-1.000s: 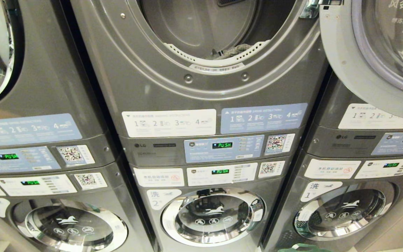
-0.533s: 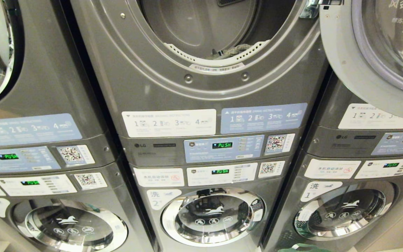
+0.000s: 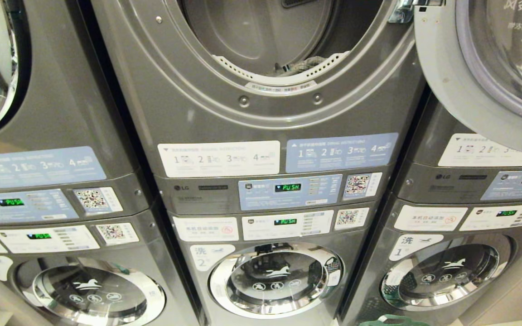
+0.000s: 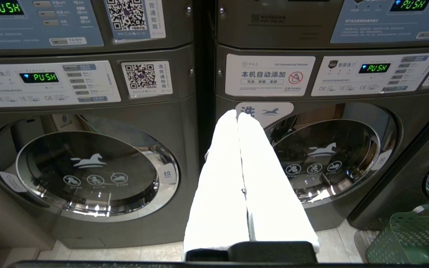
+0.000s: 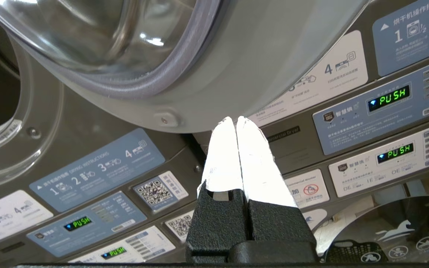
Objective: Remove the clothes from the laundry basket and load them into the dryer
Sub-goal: Close the dryer
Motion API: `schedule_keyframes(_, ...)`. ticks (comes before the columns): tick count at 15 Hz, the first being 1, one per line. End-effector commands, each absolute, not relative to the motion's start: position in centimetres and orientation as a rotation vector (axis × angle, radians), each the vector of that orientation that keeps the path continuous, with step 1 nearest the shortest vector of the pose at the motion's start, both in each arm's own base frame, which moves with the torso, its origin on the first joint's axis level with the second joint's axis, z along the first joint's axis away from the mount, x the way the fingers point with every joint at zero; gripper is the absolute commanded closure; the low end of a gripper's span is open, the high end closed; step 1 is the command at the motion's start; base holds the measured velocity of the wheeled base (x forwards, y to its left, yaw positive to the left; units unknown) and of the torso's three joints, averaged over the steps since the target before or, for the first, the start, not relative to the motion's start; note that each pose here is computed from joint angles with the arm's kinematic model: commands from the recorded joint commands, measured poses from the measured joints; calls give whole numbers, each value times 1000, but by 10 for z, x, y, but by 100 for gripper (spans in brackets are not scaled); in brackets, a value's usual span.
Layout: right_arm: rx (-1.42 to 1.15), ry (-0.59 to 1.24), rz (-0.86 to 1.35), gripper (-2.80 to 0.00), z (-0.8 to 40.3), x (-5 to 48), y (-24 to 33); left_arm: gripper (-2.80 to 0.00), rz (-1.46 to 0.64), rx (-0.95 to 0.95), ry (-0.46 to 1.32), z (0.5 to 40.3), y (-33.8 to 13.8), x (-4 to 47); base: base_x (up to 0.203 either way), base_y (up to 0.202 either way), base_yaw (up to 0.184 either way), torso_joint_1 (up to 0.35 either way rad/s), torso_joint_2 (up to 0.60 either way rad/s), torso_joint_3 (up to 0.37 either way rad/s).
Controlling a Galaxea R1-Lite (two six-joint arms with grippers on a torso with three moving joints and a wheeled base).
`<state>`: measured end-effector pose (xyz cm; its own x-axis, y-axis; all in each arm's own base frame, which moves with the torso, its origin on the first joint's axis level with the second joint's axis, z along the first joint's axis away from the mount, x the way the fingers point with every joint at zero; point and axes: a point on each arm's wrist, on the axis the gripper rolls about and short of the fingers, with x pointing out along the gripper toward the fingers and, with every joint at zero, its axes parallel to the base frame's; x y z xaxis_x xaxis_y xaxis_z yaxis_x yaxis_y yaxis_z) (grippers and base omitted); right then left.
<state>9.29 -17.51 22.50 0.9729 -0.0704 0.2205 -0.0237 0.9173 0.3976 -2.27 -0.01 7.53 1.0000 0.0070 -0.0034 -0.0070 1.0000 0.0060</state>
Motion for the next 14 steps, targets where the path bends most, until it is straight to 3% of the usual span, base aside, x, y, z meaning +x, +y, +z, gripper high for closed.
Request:
schedule_keyframes(1,406,-234,-15,0,226,92,-173,0,8,6,3,75,0,-23,-96,0,0,12,4,-1)
schedule_keyframes(8,423,-229,-25,0,222,94,-179,0,8,6,5,75,0,-23,-184,0,1,-2,5,4)
schedule_keyframes(14,402,-238,-26,0,227,102,-198,0,8,6,5,75,0,-23,-10,0,0,2,-1,0)
